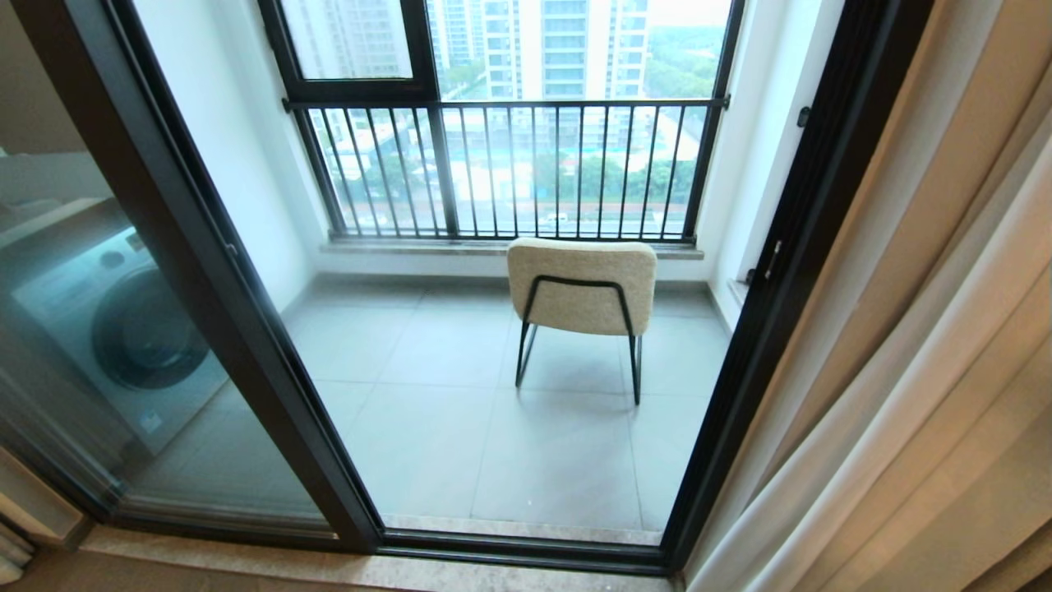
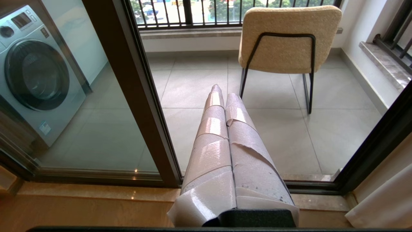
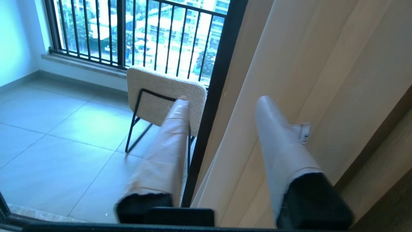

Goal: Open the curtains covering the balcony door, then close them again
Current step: Pull the inner curtains open on both sides

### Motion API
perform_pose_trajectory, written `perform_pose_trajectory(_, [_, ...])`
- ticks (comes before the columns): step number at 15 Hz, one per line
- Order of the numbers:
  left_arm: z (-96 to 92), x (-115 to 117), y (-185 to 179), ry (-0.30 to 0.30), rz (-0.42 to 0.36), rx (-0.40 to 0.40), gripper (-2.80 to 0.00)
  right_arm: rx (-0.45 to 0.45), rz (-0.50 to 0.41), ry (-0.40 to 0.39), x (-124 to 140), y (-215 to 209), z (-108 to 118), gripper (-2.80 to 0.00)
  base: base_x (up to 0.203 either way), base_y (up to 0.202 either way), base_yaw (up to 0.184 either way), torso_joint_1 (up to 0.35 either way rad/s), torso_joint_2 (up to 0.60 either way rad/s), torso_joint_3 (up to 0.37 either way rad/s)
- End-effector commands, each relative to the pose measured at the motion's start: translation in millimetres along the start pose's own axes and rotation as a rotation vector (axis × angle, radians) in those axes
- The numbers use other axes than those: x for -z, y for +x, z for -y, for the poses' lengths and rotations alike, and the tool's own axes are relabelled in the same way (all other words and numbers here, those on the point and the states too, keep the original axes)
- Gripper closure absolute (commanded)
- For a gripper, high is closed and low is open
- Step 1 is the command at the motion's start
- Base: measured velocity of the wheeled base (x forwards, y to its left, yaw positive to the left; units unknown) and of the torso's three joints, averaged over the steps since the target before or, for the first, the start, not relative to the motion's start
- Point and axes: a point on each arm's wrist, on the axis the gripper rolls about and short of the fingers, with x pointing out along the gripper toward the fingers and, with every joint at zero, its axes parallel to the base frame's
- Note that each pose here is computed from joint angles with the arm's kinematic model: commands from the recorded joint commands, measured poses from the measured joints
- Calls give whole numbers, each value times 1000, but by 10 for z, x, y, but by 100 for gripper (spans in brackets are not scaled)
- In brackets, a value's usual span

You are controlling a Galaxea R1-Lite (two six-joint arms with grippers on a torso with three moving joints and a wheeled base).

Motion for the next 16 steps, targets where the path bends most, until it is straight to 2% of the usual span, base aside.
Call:
perform_pose_trajectory(1, [0,0,0,0,0,0,0,-10,2,12,103,-109,-37,0,0,0,0,0,0,0])
perform_pose_trajectory(4, [0,0,0,0,0,-2,0,1,-57,24,294,-280,-81,0,0,0,0,0,0,0])
perform_pose_trajectory(8, [0,0,0,0,0,1,0,-47,-139,34,577,-393,-142,0,0,0,0,0,0,0])
perform_pose_trajectory(13, [0,0,0,0,0,0,0,-84,-318,43,767,-458,-186,0,0,0,0,0,0,0])
perform_pose_trajectory(14, [0,0,0,0,0,-2,0,-82,-338,45,808,-498,-197,0,0,0,0,0,0,0])
perform_pose_trajectory(16, [0,0,0,0,0,-1,0,-59,-307,53,852,-591,-212,0,0,0,0,0,0,0])
